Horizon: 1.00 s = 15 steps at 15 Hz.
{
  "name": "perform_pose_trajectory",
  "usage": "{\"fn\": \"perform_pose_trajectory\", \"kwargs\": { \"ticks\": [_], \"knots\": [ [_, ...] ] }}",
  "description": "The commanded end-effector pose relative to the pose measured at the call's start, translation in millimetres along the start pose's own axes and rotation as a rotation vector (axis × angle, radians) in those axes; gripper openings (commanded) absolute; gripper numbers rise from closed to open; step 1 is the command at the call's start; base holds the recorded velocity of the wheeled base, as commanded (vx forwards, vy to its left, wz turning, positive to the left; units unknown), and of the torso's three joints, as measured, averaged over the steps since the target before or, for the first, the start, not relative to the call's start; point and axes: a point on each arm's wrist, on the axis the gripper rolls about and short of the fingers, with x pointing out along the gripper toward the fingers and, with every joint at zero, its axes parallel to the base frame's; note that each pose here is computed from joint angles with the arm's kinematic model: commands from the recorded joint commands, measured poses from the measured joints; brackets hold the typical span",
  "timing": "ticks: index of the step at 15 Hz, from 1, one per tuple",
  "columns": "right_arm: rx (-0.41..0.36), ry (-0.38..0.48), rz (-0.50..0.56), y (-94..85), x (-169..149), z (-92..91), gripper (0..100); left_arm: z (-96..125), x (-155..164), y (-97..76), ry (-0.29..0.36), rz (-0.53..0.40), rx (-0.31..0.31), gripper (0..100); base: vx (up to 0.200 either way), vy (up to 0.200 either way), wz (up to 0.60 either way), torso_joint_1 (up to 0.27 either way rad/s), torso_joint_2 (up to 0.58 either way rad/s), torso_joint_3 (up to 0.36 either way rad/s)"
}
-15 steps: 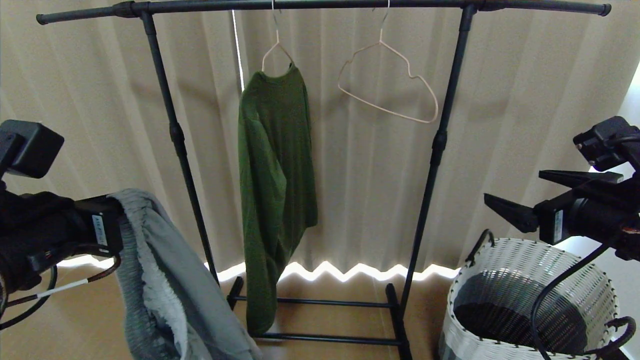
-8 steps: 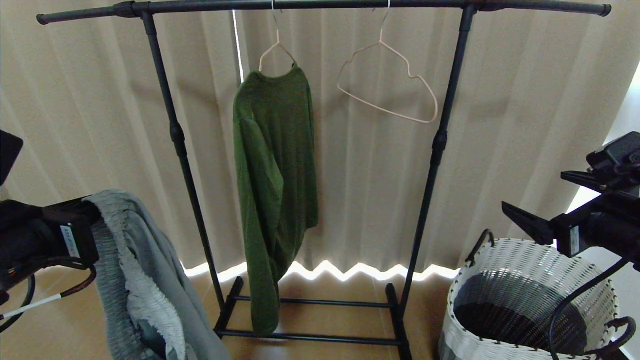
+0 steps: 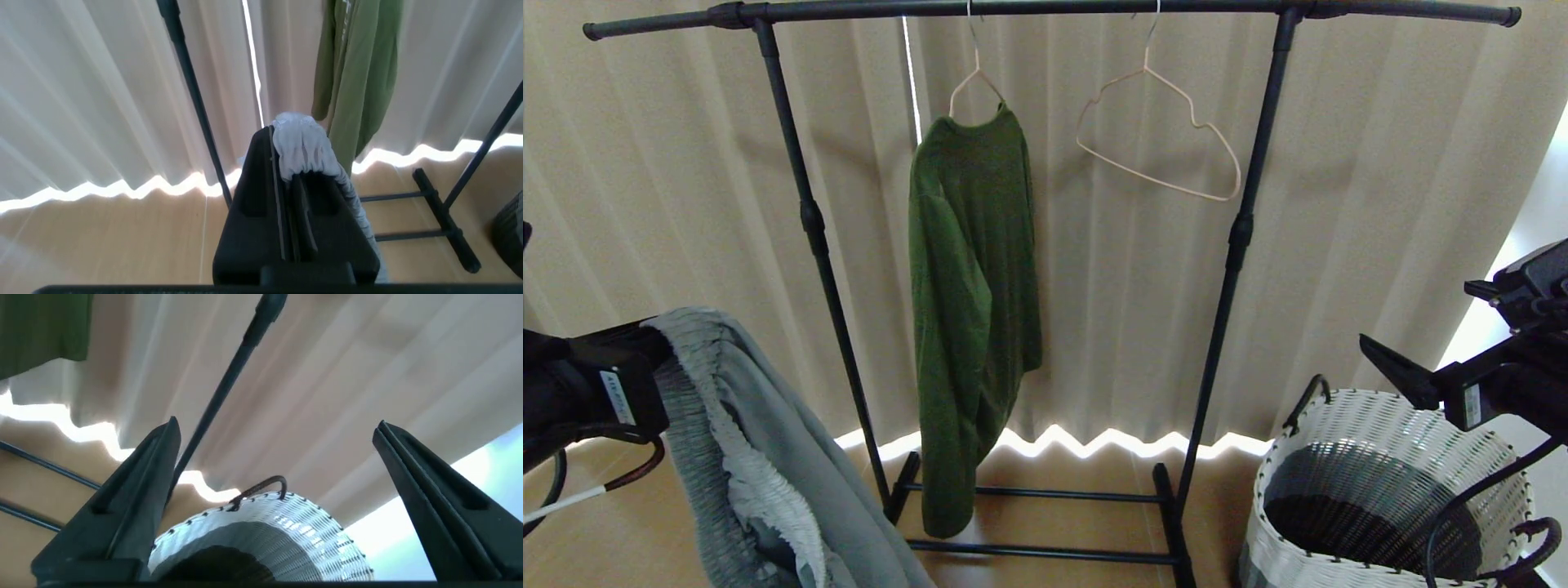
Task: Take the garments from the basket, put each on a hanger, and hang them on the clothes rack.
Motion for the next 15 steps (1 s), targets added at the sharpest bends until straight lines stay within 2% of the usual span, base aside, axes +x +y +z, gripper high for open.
{"fn": "perform_pose_trajectory", "kwargs": {
  "ticks": [1, 4, 10, 15],
  "knots": [
    [0.008, 0.002, 0.003, 0.3, 0.5, -0.6, 100, -1.4, 0.2, -0.1, 0.004, 0.001, 0.001, 0, 0.000, 0.000, 0.00, 0.000, 0.00, 0.000],
    [0.087, -0.004, 0.030, 1.7, 3.5, 0.0, 100, -2.6, 0.1, -1.1, 0.008, -0.006, 0.001, 0, 0.000, 0.000, 0.00, 0.000, 0.00, 0.000],
    [0.108, -0.002, 0.036, 2.3, 3.7, -0.9, 100, -4.7, -2.7, -6.8, 0.007, -0.044, 0.008, 0, 0.000, 0.000, 0.00, 0.015, -0.03, -0.015],
    [0.105, 0.018, 0.049, 5.8, 4.4, -5.5, 100, -7.1, -1.3, -8.1, 0.018, -0.050, 0.012, 0, 0.000, 0.000, 0.00, 0.166, -0.27, -0.242]
  ]
}}
